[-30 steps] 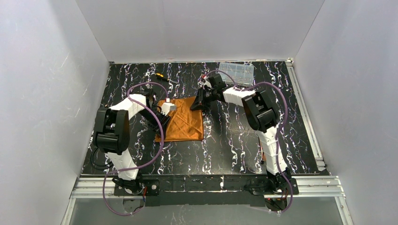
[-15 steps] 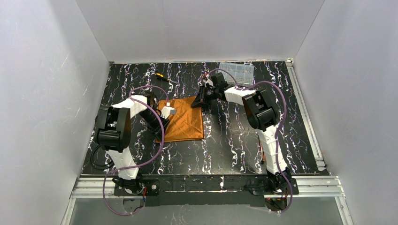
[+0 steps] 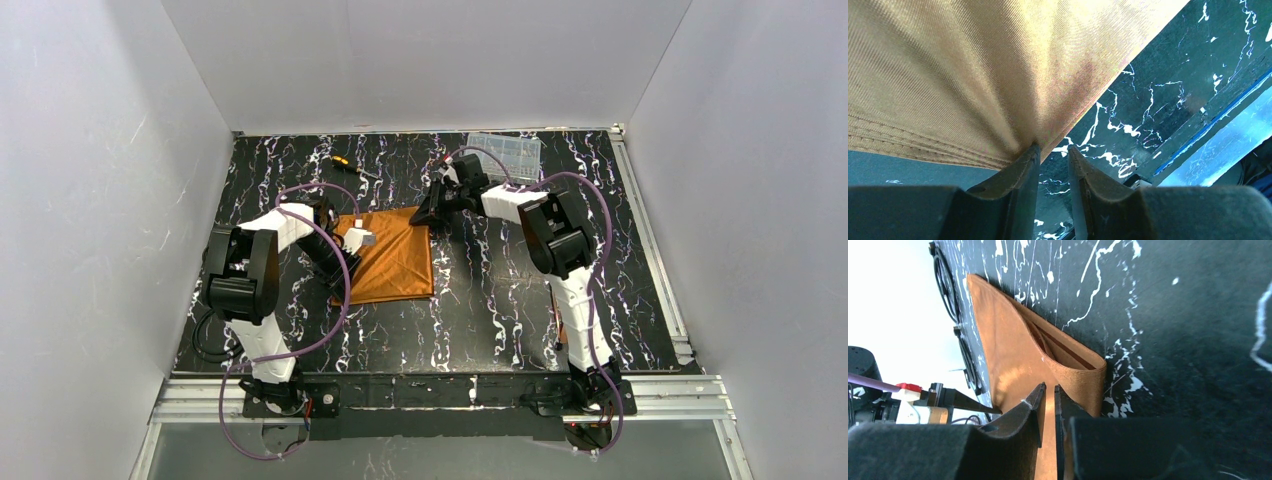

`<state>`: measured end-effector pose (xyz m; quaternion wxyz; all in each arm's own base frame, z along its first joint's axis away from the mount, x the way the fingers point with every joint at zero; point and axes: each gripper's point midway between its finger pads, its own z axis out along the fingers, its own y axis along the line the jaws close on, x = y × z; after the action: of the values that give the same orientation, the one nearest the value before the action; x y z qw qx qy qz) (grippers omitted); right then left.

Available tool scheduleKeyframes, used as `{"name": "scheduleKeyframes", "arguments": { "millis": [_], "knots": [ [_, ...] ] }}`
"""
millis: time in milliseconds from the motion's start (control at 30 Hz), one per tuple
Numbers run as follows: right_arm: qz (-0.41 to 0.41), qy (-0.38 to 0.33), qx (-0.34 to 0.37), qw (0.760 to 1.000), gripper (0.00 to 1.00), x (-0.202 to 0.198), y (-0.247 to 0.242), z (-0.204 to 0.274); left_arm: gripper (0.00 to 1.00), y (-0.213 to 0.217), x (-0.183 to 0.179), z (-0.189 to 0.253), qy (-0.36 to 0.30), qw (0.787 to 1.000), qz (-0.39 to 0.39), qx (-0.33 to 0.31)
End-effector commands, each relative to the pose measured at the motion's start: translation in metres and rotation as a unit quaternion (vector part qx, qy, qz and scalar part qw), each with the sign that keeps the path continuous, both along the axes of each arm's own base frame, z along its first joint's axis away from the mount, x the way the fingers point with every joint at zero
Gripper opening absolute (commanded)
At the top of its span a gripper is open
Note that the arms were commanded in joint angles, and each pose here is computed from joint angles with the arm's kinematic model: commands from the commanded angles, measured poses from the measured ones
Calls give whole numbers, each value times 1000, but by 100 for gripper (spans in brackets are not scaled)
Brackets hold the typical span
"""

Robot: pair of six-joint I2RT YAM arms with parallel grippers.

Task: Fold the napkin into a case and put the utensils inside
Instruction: Smooth out the square-folded napkin at the center of the board.

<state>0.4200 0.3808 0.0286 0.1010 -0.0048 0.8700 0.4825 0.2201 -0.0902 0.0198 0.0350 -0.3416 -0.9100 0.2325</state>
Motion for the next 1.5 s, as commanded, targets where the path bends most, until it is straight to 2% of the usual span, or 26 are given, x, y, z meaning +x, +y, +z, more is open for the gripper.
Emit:
{"name": "scheduleKeyframes", "arguments": {
  "millis": [0,167,433,533,700,767,833,900,1033,1133,1300,1467],
  "knots": [
    [-70,-25,-55,996,21,38,-27,-26,26,15,-11,-10,18,999,-21,32],
    [-81,-21,-62,995,21,48,-35,-38,26,15,-12,-9,16,999,-23,33],
    [-79,-17,-79,994,21,41,-48,-55,26,15,-12,-11,15,999,-23,33],
    [-71,-29,-38,996,29,45,-45,-42,26,15,-12,-12,14,999,-23,33],
    [-18,-76,27,997,51,50,-24,26,26,15,-10,-10,10,999,-22,34],
    [-9,-96,39,995,53,40,-22,57,26,14,-8,-8,6,999,-20,32],
    [-6,-101,49,994,52,19,-22,73,26,14,-6,-6,3,999,-17,31],
    [5,-89,44,995,47,-14,-22,74,26,13,-5,-4,2,999,-16,30],
    [45,-48,18,998,40,-94,-24,45,27,12,-4,-2,0,1000,-15,27],
    [55,-22,13,998,36,-137,-31,27,27,12,-4,-2,1,999,-14,29],
    [60,5,28,998,29,-163,-38,15,27,13,-3,-3,-2,999,-14,31],
    [71,23,-15,997,27,-171,-48,-11,27,13,-1,-2,-4,999,-13,32]
  ]
}}
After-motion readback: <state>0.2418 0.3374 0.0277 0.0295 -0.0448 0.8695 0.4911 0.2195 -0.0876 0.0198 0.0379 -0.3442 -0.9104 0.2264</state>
